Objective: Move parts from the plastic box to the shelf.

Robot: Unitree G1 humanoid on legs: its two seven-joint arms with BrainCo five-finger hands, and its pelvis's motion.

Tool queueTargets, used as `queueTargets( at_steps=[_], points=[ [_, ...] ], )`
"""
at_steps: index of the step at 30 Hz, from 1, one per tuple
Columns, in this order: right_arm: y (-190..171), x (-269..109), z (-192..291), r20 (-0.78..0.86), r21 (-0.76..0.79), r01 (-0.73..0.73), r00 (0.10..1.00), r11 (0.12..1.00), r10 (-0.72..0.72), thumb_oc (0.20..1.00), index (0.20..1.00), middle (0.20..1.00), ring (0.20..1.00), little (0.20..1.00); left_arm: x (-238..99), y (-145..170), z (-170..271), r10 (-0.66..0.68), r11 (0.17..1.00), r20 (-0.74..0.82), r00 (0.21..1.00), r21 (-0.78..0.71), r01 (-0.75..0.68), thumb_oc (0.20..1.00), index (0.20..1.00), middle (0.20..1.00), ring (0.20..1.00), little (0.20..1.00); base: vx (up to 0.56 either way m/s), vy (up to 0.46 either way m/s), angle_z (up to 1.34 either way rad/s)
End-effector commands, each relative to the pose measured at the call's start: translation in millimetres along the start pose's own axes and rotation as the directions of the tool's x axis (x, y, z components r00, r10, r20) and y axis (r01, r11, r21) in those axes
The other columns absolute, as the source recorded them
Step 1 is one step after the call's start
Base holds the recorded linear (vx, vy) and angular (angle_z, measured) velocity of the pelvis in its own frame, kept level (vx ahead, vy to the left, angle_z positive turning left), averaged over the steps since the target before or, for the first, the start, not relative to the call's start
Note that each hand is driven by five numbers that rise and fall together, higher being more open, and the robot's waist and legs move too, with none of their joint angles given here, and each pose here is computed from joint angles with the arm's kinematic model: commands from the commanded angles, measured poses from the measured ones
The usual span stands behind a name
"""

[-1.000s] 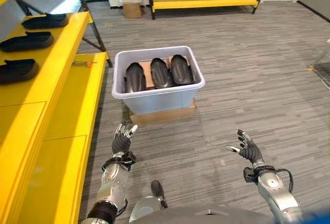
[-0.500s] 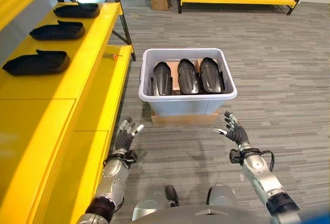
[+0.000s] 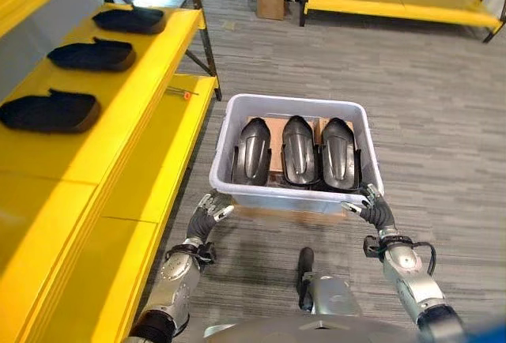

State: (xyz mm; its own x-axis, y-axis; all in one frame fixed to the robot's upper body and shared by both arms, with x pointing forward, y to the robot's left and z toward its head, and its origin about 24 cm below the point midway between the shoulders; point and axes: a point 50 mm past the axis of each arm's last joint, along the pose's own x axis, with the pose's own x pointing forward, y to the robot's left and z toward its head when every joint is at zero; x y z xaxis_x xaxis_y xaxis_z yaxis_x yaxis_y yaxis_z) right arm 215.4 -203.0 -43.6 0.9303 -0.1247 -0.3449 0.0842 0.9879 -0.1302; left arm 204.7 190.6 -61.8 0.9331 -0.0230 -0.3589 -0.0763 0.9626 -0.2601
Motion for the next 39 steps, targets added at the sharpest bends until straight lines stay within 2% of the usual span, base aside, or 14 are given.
queueTargets(
  at_steps=[1, 4, 10, 14, 17, 22, 27, 30, 39],
  points=[
    [-11.1, 0.2, 9.0, 0.034, -0.017, 0.077, 0.997, 0.997, -0.076, 1.0, 1.0, 1.0, 1.0, 1.0, 3.0, -4.8, 20.6, -0.046, 0.998, 0.096, 0.994, 0.045, 0.042, 1.0, 1.0, 1.0, 1.0, 1.0, 0.17, -0.16, -0.03],
    [-18.9, 0.8, 3.6, -0.009, 0.003, 0.132, 0.991, 0.991, -0.132, 1.0, 1.0, 1.0, 1.0, 1.0, 3.0, -8.7, 20.6, -0.055, 0.998, 0.105, 0.993, 0.026, 0.053, 1.0, 1.0, 1.0, 1.0, 1.0, 0.18, -0.198, -0.09],
    [-26.8, 0.4, 6.8, 0.013, -0.021, 0.141, 0.99, 0.99, -0.141, 1.0, 1.0, 1.0, 1.0, 1.0, 3.7, -10.8, 25.5, -0.018, 0.999, 0.149, 0.989, -0.042, 0.025, 1.0, 1.0, 1.0, 1.0, 1.0, 0.14, -0.196, -0.09],
    [-34.5, 1.0, 11.3, 0.041, -0.029, 0.164, 0.986, 0.986, -0.163, 1.0, 1.0, 1.0, 1.0, 1.0, 7.4, -13.3, 31.3, -0.029, 0.988, 0.166, 0.986, -0.148, 0.054, 1.0, 1.0, 1.0, 1.0, 1.0, 0.07, -0.186, -0.01],
    [-38.5, 3.1, 16.6, 0.058, -0.03, 0.171, 0.984, 0.985, -0.169, 1.0, 1.0, 1.0, 1.0, 1.0, 9.1, -23.3, 33.1, -0.105, 0.984, 0.183, 0.978, -0.125, 0.129, 1.0, 1.0, 1.0, 1.0, 1.0, 0.07, 0.103, -0.02],
    [-42.5, 1.8, 15.4, 0.038, -0.057, 0.209, 0.978, 0.976, -0.207, 1.0, 1.0, 1.0, 1.0, 1.0, 8.3, -20.2, 23.7, -0.065, 0.984, 0.126, 0.99, -0.157, 0.085, 1.0, 1.0, 1.0, 1.0, 1.0, 0.13, 0.266, -0.05],
    [-48.0, 0.9, 9.6, 0.002, -0.109, 0.245, 0.969, 0.963, -0.247, 1.0, 1.0, 1.0, 1.0, 1.0, 9.7, -17.2, 18.9, -0.088, 0.985, 0.08, 0.993, -0.139, 0.098, 1.0, 1.0, 1.0, 1.0, 1.0, 0.1, 0.325, -0.53],
    [-47.5, -2.9, 1.4, -0.038, -0.078, 0.26, 0.964, 0.962, -0.264, 1.0, 1.0, 1.0, 1.0, 1.0, 10.1, -15.1, 19.5, -0.06, 0.988, 0.076, 0.995, -0.138, 0.07, 1.0, 1.0, 1.0, 1.0, 1.0, 0.09, 0.164, 0.09],
    [-37.1, -9.4, 1.5, 0.007, -0.051, 0.212, 0.977, 0.976, -0.211, 1.0, 1.0, 1.0, 1.0, 1.0, 6.5, -10.6, 23.0, -0.048, 0.996, 0.08, 0.996, -0.071, 0.054, 1.0, 1.0, 1.0, 1.0, 1.0, 0.07, 0.074, 0.1]
  ],
)
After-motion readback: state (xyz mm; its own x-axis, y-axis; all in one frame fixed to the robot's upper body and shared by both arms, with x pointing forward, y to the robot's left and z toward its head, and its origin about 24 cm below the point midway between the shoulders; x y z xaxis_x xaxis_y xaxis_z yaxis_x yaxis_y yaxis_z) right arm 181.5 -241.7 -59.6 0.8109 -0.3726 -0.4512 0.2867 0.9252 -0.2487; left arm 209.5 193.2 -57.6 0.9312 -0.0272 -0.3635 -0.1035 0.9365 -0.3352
